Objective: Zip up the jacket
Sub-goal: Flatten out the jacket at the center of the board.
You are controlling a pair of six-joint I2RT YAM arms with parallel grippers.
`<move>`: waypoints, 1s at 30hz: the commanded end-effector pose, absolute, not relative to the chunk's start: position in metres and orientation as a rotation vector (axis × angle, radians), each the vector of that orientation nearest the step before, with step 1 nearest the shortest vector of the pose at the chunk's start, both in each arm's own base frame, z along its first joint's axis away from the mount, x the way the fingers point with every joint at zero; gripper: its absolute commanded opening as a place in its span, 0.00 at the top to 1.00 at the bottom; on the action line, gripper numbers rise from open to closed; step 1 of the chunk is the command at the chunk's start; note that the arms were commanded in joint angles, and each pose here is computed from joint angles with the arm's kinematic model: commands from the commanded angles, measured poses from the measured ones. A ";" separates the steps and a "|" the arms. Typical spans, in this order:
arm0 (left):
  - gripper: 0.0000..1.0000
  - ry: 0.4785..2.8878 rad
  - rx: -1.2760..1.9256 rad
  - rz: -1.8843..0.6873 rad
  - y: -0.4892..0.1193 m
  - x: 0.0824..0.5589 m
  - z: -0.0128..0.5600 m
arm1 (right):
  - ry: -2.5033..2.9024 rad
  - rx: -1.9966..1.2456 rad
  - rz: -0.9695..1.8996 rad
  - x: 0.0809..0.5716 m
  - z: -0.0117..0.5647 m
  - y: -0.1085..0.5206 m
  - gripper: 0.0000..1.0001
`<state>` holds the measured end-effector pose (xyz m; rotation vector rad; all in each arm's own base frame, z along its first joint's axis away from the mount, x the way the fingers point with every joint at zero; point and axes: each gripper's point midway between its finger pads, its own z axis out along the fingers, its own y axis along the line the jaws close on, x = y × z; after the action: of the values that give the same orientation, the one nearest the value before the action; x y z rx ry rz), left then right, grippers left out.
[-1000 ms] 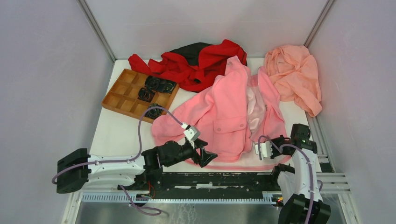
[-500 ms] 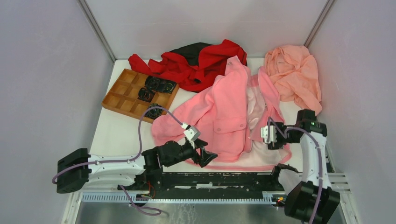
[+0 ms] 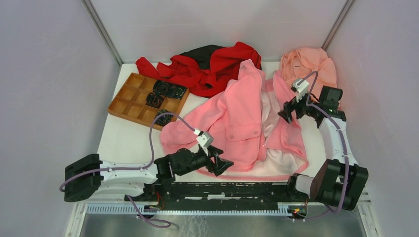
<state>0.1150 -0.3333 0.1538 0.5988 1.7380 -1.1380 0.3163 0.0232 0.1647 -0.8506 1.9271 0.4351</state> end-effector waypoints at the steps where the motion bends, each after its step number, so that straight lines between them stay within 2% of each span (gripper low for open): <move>1: 0.16 1.692 0.524 -1.235 -0.349 0.116 0.185 | 1.949 -0.516 0.210 0.383 0.203 -0.002 0.04; 5: 0.17 1.710 0.492 -1.232 -0.348 0.118 0.182 | 2.036 -0.525 0.204 0.398 0.183 0.002 0.02; 8: 0.18 1.718 0.459 -1.229 -0.344 0.121 0.181 | 2.091 -0.519 0.183 0.407 0.167 0.000 0.04; 10: 0.18 1.718 0.441 -1.229 -0.342 0.121 0.181 | 2.127 -0.531 0.177 0.410 0.155 0.001 0.11; 19: 0.19 1.723 0.400 -1.219 -0.333 0.124 0.183 | 2.251 -0.626 0.150 0.413 0.122 0.015 0.54; 25: 0.20 1.727 0.382 -1.215 -0.327 0.124 0.180 | 2.269 -0.666 0.061 0.409 0.118 0.011 0.57; 26: 0.20 1.728 0.381 -1.213 -0.327 0.124 0.180 | 2.273 -0.672 0.049 0.408 0.116 0.010 0.60; 30: 0.20 1.725 0.375 -1.210 -0.324 0.125 0.181 | 2.287 -0.696 0.032 0.406 0.112 0.010 0.81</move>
<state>0.1212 -0.3280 0.1720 0.4409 1.7412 -1.1929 0.4032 0.0156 0.1052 -0.6779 2.2908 0.1060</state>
